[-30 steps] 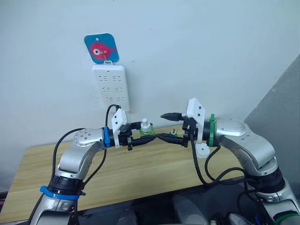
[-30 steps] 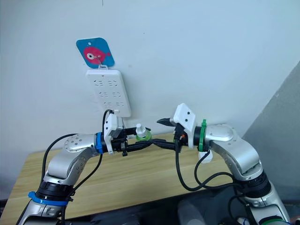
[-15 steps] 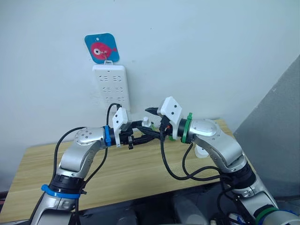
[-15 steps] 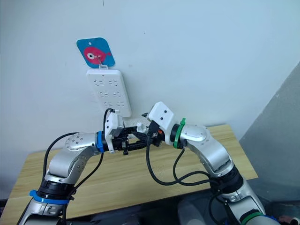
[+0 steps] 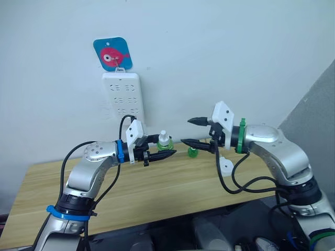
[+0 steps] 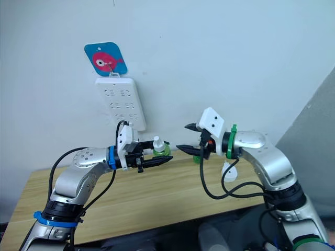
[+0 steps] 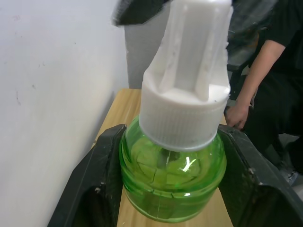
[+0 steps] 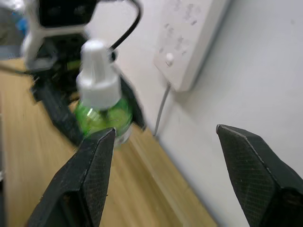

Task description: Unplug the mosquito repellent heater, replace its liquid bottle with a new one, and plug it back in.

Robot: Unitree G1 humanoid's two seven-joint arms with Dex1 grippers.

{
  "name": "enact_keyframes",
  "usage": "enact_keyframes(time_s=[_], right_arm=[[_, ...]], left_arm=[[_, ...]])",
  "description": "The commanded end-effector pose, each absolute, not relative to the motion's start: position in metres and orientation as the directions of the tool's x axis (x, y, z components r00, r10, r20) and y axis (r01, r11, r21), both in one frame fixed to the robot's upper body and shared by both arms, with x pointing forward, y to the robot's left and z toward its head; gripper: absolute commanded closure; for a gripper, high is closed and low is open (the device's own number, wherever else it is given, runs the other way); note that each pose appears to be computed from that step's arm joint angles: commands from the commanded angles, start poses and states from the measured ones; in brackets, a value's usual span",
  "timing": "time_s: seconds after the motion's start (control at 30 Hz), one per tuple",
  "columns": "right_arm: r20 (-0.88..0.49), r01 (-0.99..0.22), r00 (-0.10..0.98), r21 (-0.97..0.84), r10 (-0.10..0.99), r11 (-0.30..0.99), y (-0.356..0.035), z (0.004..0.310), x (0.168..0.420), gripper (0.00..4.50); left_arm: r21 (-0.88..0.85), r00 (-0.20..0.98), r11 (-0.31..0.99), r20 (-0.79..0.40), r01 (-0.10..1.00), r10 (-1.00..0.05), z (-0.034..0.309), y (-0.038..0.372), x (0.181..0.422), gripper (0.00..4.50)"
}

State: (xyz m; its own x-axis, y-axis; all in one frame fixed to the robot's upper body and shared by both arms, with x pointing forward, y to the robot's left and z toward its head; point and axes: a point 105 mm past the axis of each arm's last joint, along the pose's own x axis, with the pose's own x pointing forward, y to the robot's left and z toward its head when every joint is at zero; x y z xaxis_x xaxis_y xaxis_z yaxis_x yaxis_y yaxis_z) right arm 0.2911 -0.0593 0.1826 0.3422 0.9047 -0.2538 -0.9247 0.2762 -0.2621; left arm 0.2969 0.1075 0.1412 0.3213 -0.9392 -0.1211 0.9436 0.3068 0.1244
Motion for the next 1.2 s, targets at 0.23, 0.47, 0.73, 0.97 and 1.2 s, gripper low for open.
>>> enact_keyframes(time_s=[0.23, 0.47, 0.73, 0.97, 1.2], right_arm=[[-0.094, -0.914, 0.333, -0.276, 0.938, 0.297, -0.014, 0.203, 0.277, 0.97], [-0.047, -0.921, 0.335, -0.229, 0.941, 0.317, 0.001, 0.207, 0.278, 0.97], [-0.049, -0.943, 0.294, -0.174, 0.954, 0.282, 0.007, 0.204, 0.277, 1.55], [-0.023, -0.952, 0.265, -0.165, 0.964, 0.258, 0.009, 0.210, 0.272, 4.20], [0.022, -0.945, 0.247, -0.218, 0.969, 0.245, 0.008, 0.223, 0.271, 4.25]], left_arm=[[0.156, 0.306, 0.289, -0.103, 0.945, -0.946, 0.149, 0.103, 0.294, 2.21], [0.154, 0.303, 0.286, -0.100, 0.946, -0.948, 0.148, 0.102, 0.294, 2.21], [0.153, 0.304, 0.287, -0.097, 0.946, -0.948, 0.148, 0.101, 0.293, 2.21], [0.149, 0.306, 0.290, -0.098, 0.946, -0.947, 0.147, 0.101, 0.292, 2.21], [0.145, 0.304, 0.288, -0.101, 0.947, -0.947, 0.145, 0.101, 0.291, 2.21]])
